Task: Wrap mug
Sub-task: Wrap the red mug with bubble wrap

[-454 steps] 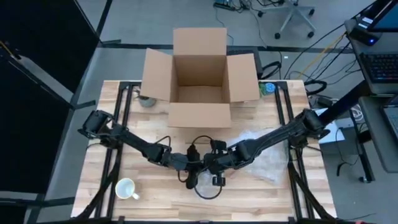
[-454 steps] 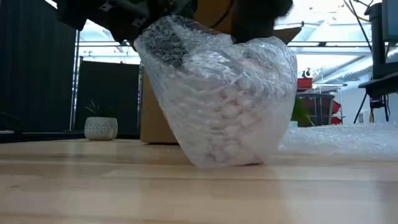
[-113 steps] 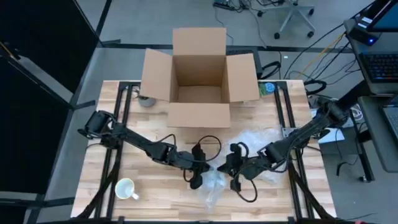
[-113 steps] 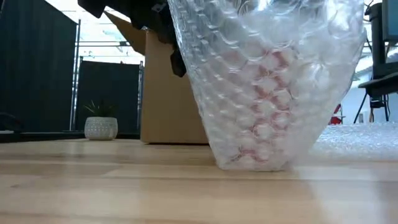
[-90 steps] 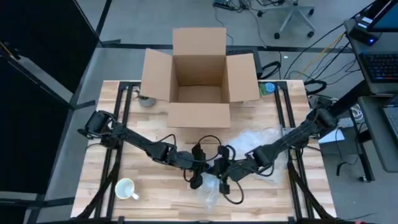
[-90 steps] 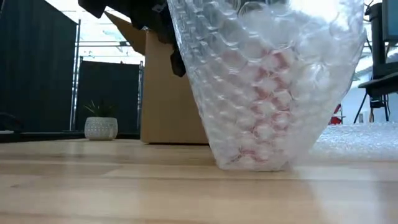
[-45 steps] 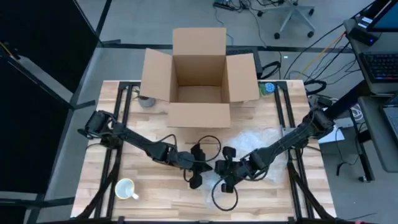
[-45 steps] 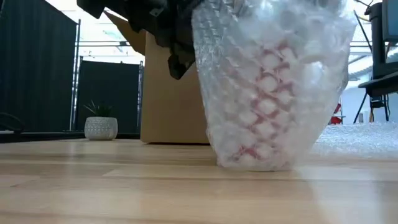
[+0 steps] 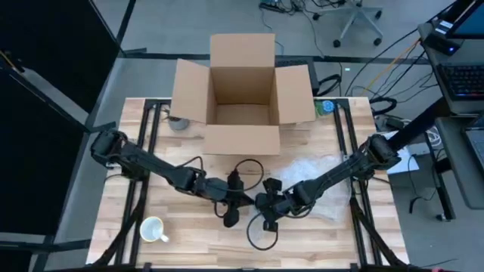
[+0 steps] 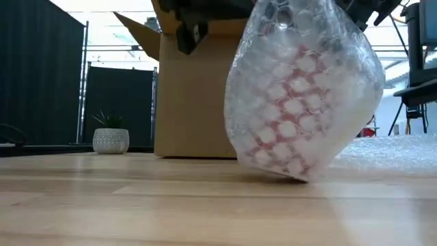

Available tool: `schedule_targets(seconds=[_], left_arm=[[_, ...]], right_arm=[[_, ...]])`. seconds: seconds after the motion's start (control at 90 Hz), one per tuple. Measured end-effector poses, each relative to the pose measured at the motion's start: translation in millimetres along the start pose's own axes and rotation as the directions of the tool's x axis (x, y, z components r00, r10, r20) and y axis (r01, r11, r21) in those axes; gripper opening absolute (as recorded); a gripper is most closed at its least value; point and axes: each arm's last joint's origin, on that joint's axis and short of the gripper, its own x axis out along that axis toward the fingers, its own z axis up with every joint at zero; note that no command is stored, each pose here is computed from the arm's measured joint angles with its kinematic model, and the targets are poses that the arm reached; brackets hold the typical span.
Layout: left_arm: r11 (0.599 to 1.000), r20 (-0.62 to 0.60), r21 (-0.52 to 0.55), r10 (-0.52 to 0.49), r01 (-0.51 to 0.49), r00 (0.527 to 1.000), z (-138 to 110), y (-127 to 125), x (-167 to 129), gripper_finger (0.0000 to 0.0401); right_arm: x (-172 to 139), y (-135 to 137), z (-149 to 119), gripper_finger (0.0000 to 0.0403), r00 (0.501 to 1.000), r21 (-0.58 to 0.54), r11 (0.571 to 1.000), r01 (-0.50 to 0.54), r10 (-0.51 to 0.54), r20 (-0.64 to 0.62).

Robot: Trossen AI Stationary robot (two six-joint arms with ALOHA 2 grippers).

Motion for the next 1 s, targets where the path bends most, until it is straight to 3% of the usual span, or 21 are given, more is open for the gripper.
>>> schedule_targets(seconds=[0.233,0.378,0.567,1.0], left_arm=[[0.998,-0.02,0.063,-0.021,0.023,1.0,-8,-9,1,0.0],[0.997,-0.065,0.077,-0.019,0.024,0.998,-28,-8,2,0.0],[0.988,0.004,0.132,-0.082,0.081,0.997,-42,-19,-1,0.0],[0.969,-0.014,0.241,-0.056,0.058,0.998,-44,-16,0,0.0]], right_arm=[[0,-3,4,0.0,1.0,0.008,1.0,-0.003,0.003,0.019],[0,-3,4,0.0,1.0,0.007,1.0,-0.002,0.002,0.019],[0,-3,4,0.0,1.0,0.007,1.0,0.0,0.0,0.021],[0,-3,4,0.0,1.0,0.004,1.0,0.0,0.0,0.022]])
